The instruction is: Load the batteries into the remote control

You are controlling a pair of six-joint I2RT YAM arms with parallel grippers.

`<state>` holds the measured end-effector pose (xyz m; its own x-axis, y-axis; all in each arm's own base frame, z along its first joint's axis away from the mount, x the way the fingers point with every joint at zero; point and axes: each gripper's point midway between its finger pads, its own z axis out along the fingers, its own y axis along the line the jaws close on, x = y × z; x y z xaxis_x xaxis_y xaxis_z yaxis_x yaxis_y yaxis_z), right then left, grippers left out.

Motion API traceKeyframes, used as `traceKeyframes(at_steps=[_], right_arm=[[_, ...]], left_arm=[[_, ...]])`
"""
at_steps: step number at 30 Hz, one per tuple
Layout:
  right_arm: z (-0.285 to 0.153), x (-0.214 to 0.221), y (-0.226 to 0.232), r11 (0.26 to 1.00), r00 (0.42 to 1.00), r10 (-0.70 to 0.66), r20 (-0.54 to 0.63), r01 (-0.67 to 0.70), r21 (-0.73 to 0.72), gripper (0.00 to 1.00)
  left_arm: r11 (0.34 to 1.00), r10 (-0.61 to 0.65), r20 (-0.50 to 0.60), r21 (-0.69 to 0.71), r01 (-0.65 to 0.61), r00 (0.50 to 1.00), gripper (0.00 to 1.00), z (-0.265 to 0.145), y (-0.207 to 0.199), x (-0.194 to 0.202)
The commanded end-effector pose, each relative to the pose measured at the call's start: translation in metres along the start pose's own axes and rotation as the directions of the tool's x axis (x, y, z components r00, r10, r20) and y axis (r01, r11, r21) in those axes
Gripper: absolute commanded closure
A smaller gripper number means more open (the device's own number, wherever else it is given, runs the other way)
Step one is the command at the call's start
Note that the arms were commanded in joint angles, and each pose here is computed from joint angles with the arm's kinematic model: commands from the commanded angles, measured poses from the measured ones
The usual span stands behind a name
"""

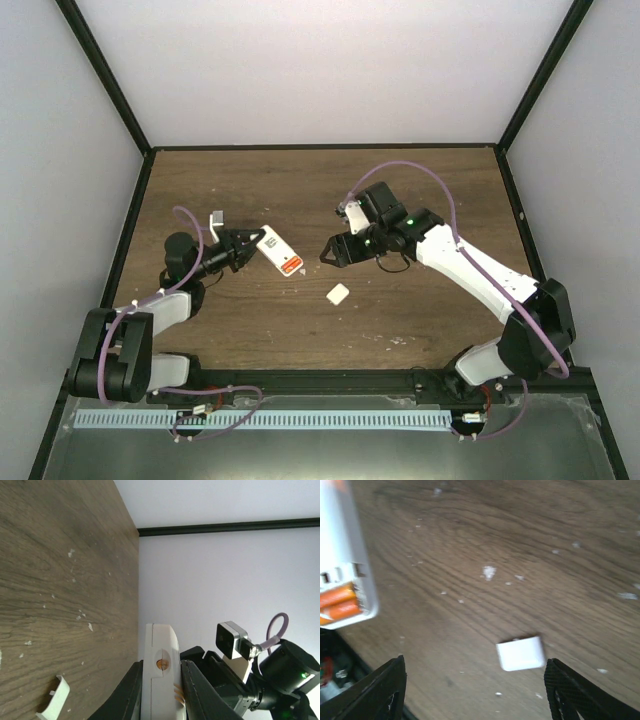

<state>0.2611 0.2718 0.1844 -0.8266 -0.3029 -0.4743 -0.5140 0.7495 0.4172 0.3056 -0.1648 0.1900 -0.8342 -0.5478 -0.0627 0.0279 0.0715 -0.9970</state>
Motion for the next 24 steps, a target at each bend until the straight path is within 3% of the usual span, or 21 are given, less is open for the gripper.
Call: traceKeyframes(at_steps=[1, 6, 10, 14, 18, 24], right_arm=[[-0.028, -0.009, -0.026, 0.98, 0.996, -0.053, 0.071, 0.039, 0.194, 0.31], [-0.073, -0.038, -0.028, 0.951, 0.967, -0.129, 0.219, 0.058, 0.303, 0.25], [-0.106, -0.052, -0.026, 0.93, 0.922, -0.208, 0.327, 0.083, 0.357, 0.0], [-0.12, -0.055, -0.033, 0.917, 0.889, -0.213, 0.406, 0.038, 0.397, 0.0], [-0.109, -0.047, -0.033, 0.928, 0.894, -0.223, 0.388, 0.072, 0.366, 0.0], [-0.055, -0.014, -0.034, 0.95, 0.952, -0.227, 0.204, 0.17, 0.263, 0.0]], left_arm=[[0.999, 0.053, 0.026, -0.014, -0.053, 0.998, 1.0, -0.001, -0.002, -0.008], [0.996, 0.076, 0.037, -0.049, -0.074, 0.996, 1.0, 0.0, 0.001, -0.012], [0.993, 0.096, 0.036, -0.071, -0.094, 0.995, 1.0, 0.002, -0.002, -0.016], [0.99, 0.115, 0.042, -0.081, -0.111, 0.993, 1.0, 0.003, -0.006, -0.02], [0.99, 0.12, 0.045, -0.08, -0.116, 0.992, 1.0, 0.004, -0.009, -0.023], [0.99, 0.118, 0.053, -0.087, -0.113, 0.992, 1.0, 0.003, -0.007, -0.023]])
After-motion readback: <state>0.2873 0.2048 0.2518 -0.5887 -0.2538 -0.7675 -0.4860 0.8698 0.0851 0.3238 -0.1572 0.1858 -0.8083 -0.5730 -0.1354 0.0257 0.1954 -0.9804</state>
